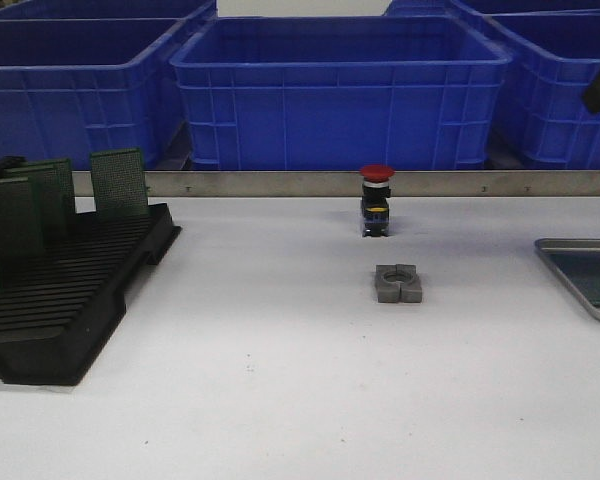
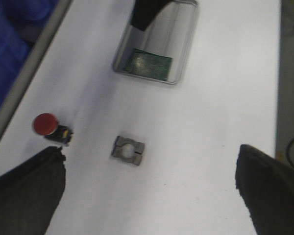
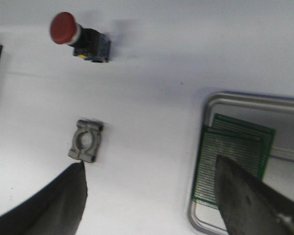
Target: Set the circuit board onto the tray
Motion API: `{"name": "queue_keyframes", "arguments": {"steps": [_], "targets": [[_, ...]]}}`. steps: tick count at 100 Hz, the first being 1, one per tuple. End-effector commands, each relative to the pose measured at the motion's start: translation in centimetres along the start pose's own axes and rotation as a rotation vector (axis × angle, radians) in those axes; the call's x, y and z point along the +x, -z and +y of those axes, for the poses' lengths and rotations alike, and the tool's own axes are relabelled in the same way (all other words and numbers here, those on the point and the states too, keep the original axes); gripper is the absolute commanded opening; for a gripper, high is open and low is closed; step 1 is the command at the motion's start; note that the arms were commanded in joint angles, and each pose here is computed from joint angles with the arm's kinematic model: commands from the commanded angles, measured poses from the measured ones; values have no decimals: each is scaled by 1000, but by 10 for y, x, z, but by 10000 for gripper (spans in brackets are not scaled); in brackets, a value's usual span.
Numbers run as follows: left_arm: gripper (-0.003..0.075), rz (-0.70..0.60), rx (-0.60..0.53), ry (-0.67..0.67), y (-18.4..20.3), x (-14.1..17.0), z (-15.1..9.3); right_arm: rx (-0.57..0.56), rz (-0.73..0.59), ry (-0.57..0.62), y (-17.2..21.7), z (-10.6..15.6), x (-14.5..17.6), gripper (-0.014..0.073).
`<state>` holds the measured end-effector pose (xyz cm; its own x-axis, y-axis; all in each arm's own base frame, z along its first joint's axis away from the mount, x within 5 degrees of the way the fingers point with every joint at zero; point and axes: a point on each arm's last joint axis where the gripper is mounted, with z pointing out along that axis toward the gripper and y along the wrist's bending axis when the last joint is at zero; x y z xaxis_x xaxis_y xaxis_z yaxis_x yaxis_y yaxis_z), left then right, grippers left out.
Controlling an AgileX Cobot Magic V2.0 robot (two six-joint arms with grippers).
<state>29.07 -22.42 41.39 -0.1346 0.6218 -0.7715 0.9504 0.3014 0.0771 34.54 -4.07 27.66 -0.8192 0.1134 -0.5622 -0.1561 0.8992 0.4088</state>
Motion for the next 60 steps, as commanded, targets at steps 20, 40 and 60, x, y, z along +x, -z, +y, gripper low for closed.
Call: {"name": "queue_keyframes", "arguments": {"steps": [20, 40, 60], "targets": [[648, -231, -378, 144, 95, 21, -2, 63, -290, 193, 53, 69, 11, 561], [649, -405, -673, 300, 147, 68, -15, 161, -480, 290, 92, 88, 43, 561], [649, -488, -803, 377, 157, 120, -53, 263, -666, 366, 130, 98, 85, 561]]}}
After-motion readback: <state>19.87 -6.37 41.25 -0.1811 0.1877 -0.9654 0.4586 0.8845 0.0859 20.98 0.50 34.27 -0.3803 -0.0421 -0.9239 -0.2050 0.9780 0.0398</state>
